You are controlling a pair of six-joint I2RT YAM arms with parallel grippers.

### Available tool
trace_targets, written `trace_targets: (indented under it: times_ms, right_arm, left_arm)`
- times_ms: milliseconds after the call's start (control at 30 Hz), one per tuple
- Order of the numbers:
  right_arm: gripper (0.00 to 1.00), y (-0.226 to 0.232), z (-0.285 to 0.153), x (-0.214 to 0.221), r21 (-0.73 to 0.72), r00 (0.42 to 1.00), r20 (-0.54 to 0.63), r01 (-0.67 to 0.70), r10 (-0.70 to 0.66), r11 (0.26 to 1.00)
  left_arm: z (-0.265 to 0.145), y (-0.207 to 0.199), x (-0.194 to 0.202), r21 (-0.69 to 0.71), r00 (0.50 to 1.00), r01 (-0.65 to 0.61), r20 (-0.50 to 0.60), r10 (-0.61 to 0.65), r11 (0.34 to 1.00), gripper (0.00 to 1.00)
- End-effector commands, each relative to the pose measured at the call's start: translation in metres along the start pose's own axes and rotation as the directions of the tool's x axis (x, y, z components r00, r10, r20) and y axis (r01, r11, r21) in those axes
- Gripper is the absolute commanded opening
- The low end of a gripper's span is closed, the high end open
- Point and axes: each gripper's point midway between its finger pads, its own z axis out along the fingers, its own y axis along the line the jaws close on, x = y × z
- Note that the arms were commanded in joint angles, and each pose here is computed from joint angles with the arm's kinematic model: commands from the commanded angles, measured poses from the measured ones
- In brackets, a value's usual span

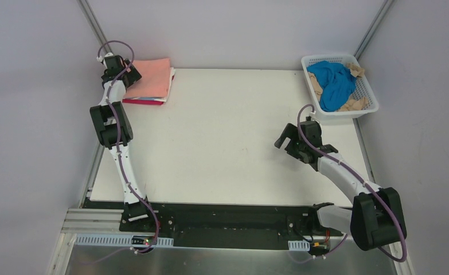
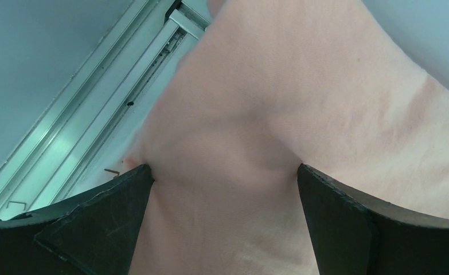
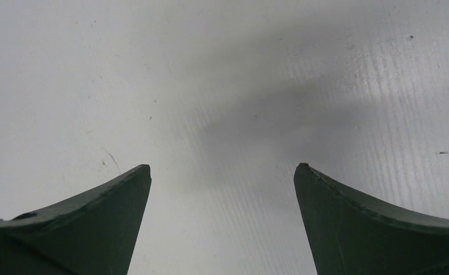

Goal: Fold and stack the t-shirts
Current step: Smooth out wrinkles on the folded tshirt, then reset both arms

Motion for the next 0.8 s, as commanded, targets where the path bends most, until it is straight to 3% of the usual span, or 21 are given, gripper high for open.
trace_targets:
  times_ms: [0,267,400,533,767]
  right_arm:
    - [1.0,0.011,-0.017,-0.024,-0.033,0.997,0.078,-0.01,0.012,0.999]
    - [1.0,0.018,-0.039,-0.041,-0.059,0.989,0.145,0.011,-0.002,0.998]
    - [0.99,0.018,-0.048,-0.046,-0.065,0.985,0.172,-0.009,0.021,0.998]
    - [1.0,0.01,-0.056,-0.051,-0.044,0.973,0.22,-0.066,0.074,0.997]
    - [1.0,0.001,-0.068,-0.046,-0.067,0.956,0.262,-0.116,0.13,0.991]
  left_arm:
    - [-0.028,-0.009,-0.033,0.026,0.997,0.067,0.036,-0.068,0.997,0.99]
    - [-0.148,-0.053,-0.144,0.103,0.96,0.059,0.268,-0.085,0.993,0.99]
    - [-0.212,-0.07,-0.153,0.132,0.956,0.036,0.284,-0.072,0.991,0.99]
    - [-0.276,-0.072,-0.098,0.165,0.983,0.067,0.161,-0.094,0.984,0.99]
    - [-0.35,-0.059,0.076,0.131,1.0,0.008,0.007,-0.009,0.991,0.99]
